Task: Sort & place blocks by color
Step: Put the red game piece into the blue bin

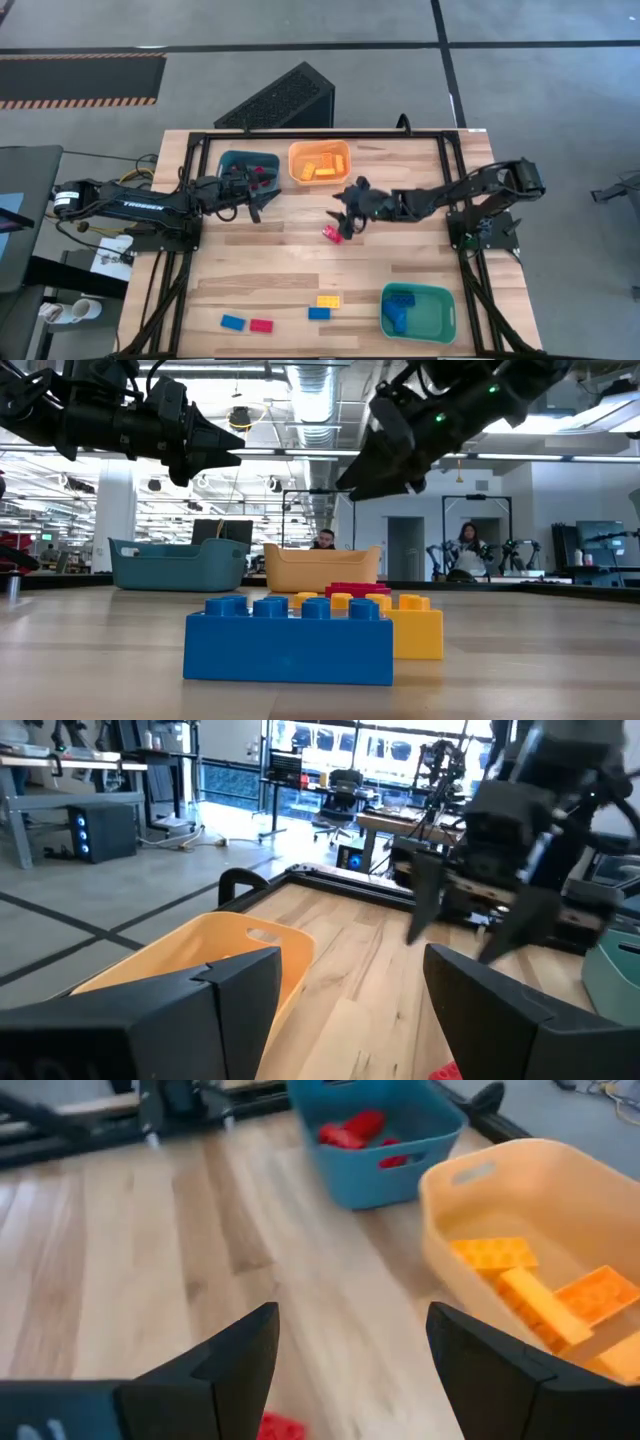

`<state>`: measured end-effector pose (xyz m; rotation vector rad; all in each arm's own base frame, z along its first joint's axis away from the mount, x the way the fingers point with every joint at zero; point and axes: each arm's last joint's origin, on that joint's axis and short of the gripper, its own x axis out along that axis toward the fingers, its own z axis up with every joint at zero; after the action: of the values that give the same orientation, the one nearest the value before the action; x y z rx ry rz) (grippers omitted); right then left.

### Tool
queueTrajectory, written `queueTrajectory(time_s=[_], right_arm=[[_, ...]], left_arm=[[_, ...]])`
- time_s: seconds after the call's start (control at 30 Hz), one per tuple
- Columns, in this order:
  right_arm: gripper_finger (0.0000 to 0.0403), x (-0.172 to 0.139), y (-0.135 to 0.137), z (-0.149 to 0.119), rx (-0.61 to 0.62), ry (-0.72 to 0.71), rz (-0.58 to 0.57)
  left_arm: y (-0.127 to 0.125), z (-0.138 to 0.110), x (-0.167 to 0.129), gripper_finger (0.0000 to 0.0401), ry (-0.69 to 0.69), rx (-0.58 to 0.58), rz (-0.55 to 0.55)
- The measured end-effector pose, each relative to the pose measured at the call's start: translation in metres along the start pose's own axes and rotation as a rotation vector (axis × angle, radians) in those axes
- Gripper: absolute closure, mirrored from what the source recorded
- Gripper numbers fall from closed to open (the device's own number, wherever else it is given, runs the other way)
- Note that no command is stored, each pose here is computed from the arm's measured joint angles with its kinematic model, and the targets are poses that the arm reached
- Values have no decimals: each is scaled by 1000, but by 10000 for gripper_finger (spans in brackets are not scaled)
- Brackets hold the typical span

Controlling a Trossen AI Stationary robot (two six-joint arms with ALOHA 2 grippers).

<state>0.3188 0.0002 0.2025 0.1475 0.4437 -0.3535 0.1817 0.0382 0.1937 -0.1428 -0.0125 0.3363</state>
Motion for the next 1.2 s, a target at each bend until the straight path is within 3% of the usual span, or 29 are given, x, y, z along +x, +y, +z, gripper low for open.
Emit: queueTrajectory(time_s=[0.3, 0.8, 1.2], right_arm=[[127, 0, 26, -23, -53, 89, 25], [127, -9, 43, -31, 57, 121, 53], [127, -23, 65, -40, 100, 93, 13]], left_arm=[[-1, -3, 2, 170, 19, -6, -26], [-5, -4, 2, 170, 42, -15, -143], [-35, -10, -6, 170, 84, -38, -289]])
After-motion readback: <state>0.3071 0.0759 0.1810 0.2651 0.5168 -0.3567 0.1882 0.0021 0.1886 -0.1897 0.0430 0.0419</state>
